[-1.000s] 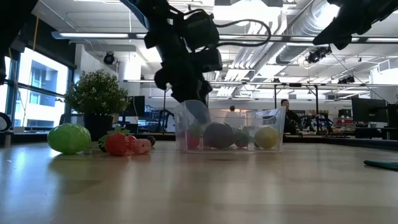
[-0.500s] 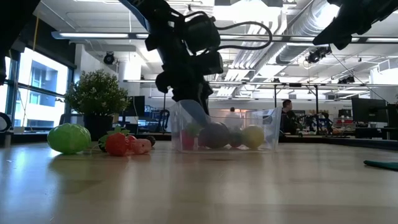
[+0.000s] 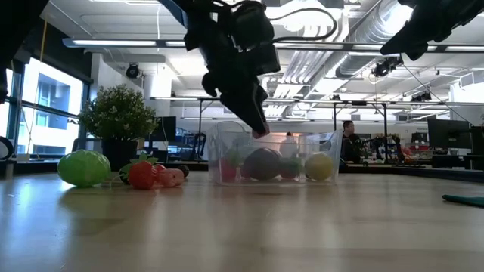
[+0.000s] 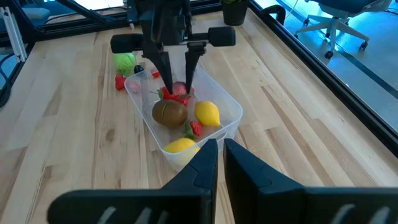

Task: Pick and placing Produce into tupperware
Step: Put the pink peach into the transparent bin, then put the blackberry into the transparent bin

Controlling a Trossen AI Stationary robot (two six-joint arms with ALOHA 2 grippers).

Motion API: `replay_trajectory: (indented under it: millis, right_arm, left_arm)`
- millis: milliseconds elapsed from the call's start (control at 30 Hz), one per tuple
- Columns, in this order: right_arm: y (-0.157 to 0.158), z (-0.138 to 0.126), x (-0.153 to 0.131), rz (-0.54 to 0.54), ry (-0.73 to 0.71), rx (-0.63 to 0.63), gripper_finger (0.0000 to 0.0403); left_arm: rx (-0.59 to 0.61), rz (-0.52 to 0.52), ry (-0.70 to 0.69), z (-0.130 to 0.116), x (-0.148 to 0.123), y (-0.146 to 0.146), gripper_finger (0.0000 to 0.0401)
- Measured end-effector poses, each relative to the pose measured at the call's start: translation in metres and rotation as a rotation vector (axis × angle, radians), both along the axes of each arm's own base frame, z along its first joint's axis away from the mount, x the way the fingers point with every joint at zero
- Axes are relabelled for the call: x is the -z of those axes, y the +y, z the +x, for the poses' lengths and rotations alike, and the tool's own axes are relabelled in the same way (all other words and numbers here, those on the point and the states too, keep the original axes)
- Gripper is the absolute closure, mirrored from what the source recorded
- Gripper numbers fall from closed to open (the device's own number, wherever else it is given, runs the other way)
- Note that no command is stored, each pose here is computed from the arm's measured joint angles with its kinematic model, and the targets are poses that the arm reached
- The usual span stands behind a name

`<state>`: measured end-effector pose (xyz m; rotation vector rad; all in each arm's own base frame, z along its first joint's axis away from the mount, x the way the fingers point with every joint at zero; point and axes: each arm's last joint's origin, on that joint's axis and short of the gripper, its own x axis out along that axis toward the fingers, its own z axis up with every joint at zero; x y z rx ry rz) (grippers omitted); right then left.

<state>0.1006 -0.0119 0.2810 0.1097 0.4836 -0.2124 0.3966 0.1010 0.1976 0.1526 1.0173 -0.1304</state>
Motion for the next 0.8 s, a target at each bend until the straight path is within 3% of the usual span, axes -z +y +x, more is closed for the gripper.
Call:
replay_trajectory:
  millis: [300,600,800]
  right_arm:
    - [0.0000,0.0000,0.0000,0.000,0.000,0.000,0.0384]
    - [0.0000,0.0000,0.0000,-0.001,0.000,0.000,0.0384]
    - [0.0000,0.0000,0.0000,0.000,0.000,0.000,0.0384]
  left_arm:
    - [0.003,-0.008,0.038,-0.0025,-0.0013,-0.0007,0.0277]
    - [-0.041,-0.037,0.069,-0.0048,0.0000,-0.0012,0.0196]
    - [-0.032,-0.093,0.059,-0.0046,-0.0003,-0.0027,0.0180]
